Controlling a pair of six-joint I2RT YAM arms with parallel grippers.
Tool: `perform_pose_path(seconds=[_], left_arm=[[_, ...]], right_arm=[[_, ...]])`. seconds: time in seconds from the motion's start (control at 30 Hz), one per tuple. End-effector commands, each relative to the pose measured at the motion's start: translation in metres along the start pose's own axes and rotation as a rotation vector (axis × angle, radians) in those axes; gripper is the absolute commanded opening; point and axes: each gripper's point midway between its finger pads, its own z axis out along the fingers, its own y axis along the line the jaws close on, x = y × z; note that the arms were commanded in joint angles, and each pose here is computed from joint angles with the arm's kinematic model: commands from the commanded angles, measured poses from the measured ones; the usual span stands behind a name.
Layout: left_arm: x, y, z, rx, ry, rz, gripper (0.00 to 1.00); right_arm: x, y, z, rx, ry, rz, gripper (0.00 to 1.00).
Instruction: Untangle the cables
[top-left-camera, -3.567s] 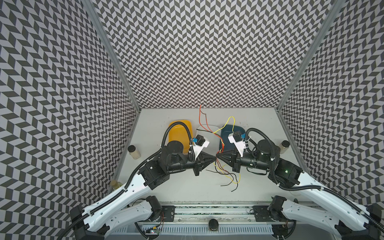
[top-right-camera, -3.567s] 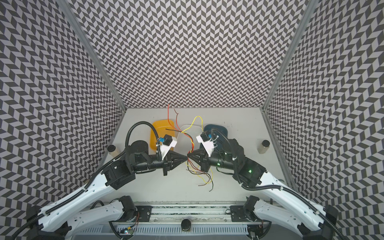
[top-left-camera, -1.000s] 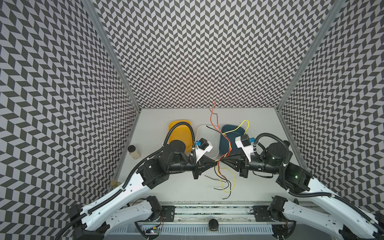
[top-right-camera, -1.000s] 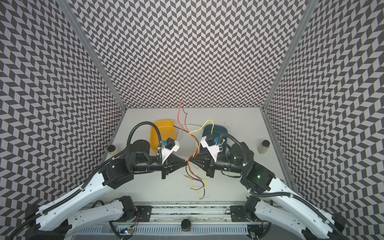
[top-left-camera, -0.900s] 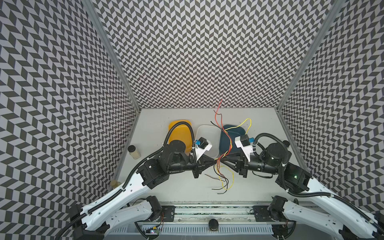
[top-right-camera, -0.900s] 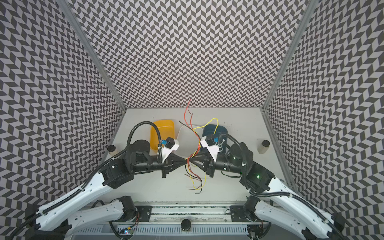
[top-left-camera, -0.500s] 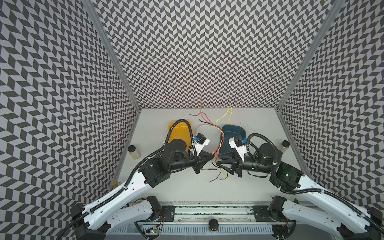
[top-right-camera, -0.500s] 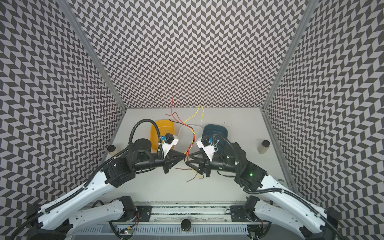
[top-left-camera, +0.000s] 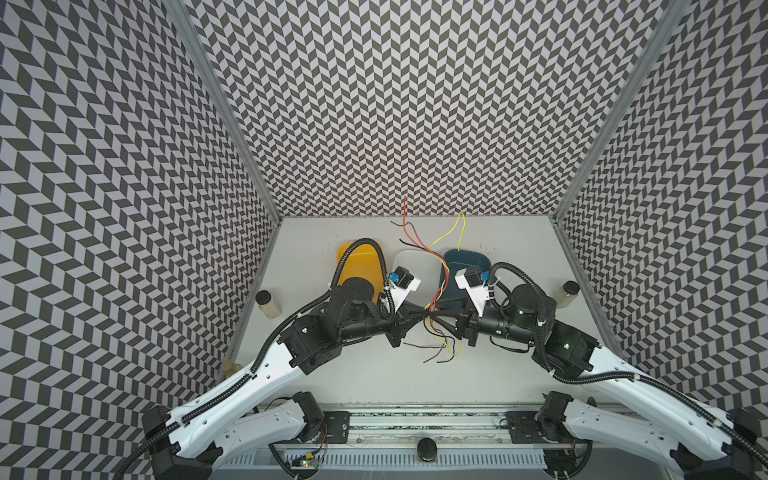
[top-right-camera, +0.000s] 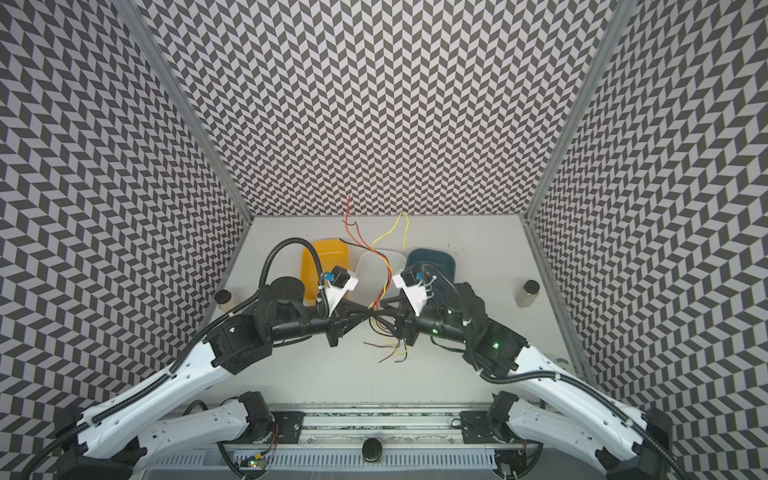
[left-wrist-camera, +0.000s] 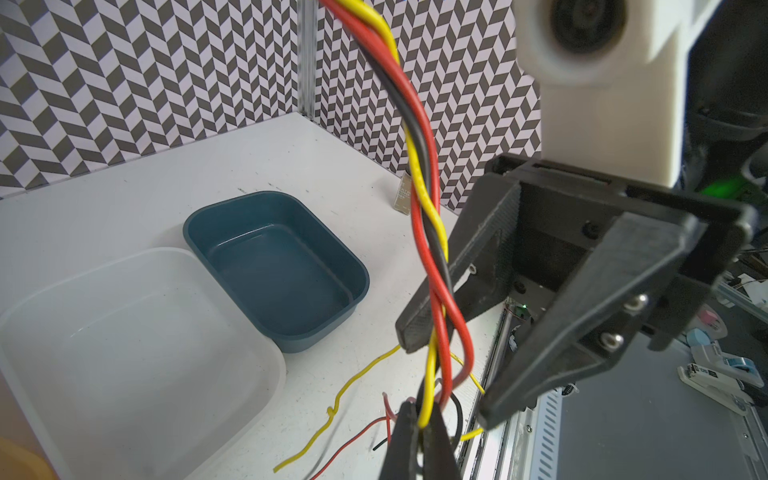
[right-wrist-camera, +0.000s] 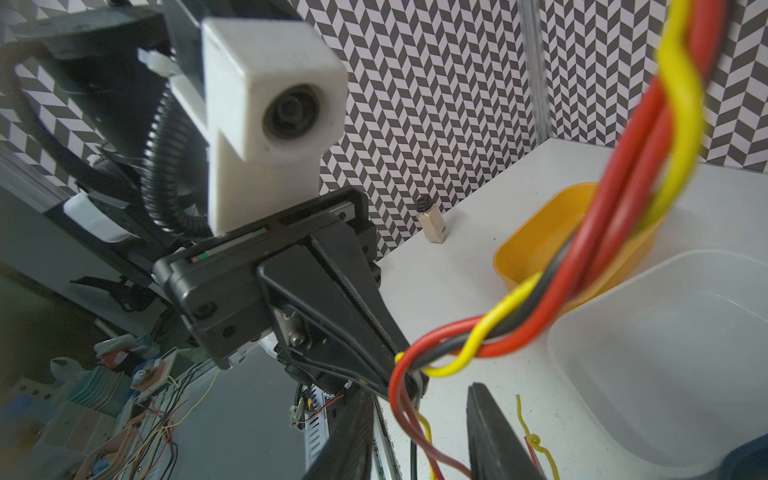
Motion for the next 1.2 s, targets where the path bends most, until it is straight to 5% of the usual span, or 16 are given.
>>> perform_pose_path(seconds=[0.0, 0.27, 0.53, 0.83, 1.17], left_arm=[[-0.007, -0.003, -0.001, 0.011, -0.015, 0.020, 0.00], [-0.005, -0.002, -0.001, 0.003, -0.009, 0.021, 0.00], [-0.004, 0.016, -0.004, -0.109, 0.014, 0.036, 0.00], [0.004, 0.048, -0.001, -0.272, 0.077, 0.030, 0.00], [0.018, 0.090, -0.015, -0.621, 0.256, 0.189, 0.00]], right_arm=[[-0.017, 0.010, 0.001, -0.032, -0.050, -0.017, 0.34], [-0.016, 0.024, 0.007, -0.134, -0.042, -0.011, 0.19], [-0.018, 0.009, -0.014, 0.005, -0.058, -0.038, 0.00], [-0.024, 0.012, -0.033, 0.031, -0.082, -0.072, 0.00], [-0.063, 0.011, -0.066, 0.154, -0.180, -0.124, 0.00]])
